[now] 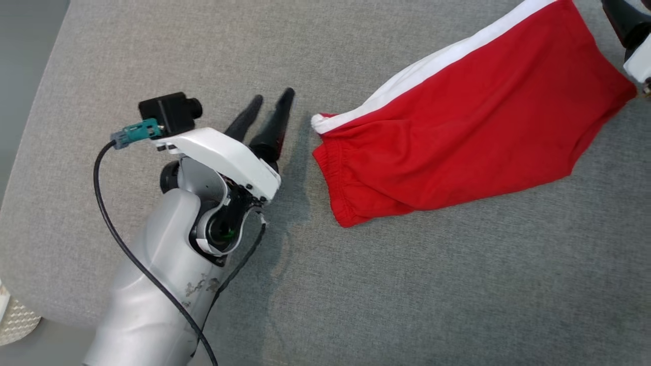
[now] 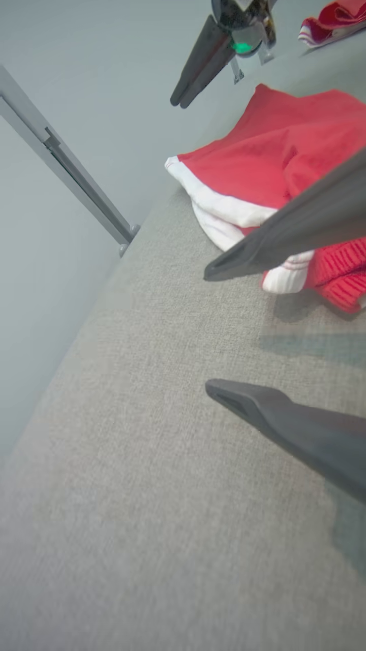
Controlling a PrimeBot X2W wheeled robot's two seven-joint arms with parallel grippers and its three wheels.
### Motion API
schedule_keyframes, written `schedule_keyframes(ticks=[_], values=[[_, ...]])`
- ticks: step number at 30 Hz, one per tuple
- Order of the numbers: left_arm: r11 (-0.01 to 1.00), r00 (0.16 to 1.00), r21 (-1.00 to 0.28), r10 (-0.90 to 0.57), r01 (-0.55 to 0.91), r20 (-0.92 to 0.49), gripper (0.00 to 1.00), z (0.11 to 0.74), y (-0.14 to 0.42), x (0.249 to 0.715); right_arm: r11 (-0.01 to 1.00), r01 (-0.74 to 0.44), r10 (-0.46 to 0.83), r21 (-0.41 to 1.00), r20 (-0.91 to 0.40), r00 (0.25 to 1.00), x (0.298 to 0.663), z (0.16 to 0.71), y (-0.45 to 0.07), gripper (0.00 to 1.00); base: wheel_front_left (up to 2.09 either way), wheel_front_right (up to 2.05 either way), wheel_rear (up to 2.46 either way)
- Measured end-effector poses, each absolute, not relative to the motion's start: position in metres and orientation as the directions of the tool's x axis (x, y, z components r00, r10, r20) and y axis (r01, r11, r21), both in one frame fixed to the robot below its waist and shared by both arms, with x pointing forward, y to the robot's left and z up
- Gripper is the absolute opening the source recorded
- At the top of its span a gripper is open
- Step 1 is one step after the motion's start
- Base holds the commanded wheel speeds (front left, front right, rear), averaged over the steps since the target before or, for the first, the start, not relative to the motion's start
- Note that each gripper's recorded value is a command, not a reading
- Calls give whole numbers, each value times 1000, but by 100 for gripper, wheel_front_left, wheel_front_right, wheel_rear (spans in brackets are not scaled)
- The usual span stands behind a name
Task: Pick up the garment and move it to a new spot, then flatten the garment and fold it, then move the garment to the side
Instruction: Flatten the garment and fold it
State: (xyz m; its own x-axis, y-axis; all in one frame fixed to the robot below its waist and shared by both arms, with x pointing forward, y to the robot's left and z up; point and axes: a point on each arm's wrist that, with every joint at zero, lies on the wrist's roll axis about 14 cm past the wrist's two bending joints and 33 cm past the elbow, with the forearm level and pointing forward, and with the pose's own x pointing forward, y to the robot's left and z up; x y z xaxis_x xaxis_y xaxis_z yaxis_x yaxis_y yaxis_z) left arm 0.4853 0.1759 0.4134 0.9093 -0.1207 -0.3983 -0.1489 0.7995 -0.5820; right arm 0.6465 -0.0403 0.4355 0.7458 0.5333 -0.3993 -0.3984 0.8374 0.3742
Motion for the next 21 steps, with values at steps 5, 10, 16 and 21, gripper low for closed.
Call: schedule_keyframes(ticks=[5, 10, 16, 21], values=[[830, 937, -534, -43, -159, -346, 100, 421, 188, 493, 846, -392, 514, 361, -363, 777, 637, 440, -55, 100, 0, 0, 0], [891, 962, -440, -10, -115, -272, 100, 434, 192, 494, 844, -413, 503, 342, -240, 830, 624, 465, -65, 100, 0, 0, 0], [920, 986, -388, -10, -57, -168, 100, 453, 186, 485, 832, -385, 464, 400, -122, 877, 595, 486, -82, 100, 0, 0, 0], [939, 992, -342, -18, -25, -123, 100, 463, 182, 475, 868, -383, 418, 317, -47, 907, 569, 502, -106, 100, 0, 0, 0]])
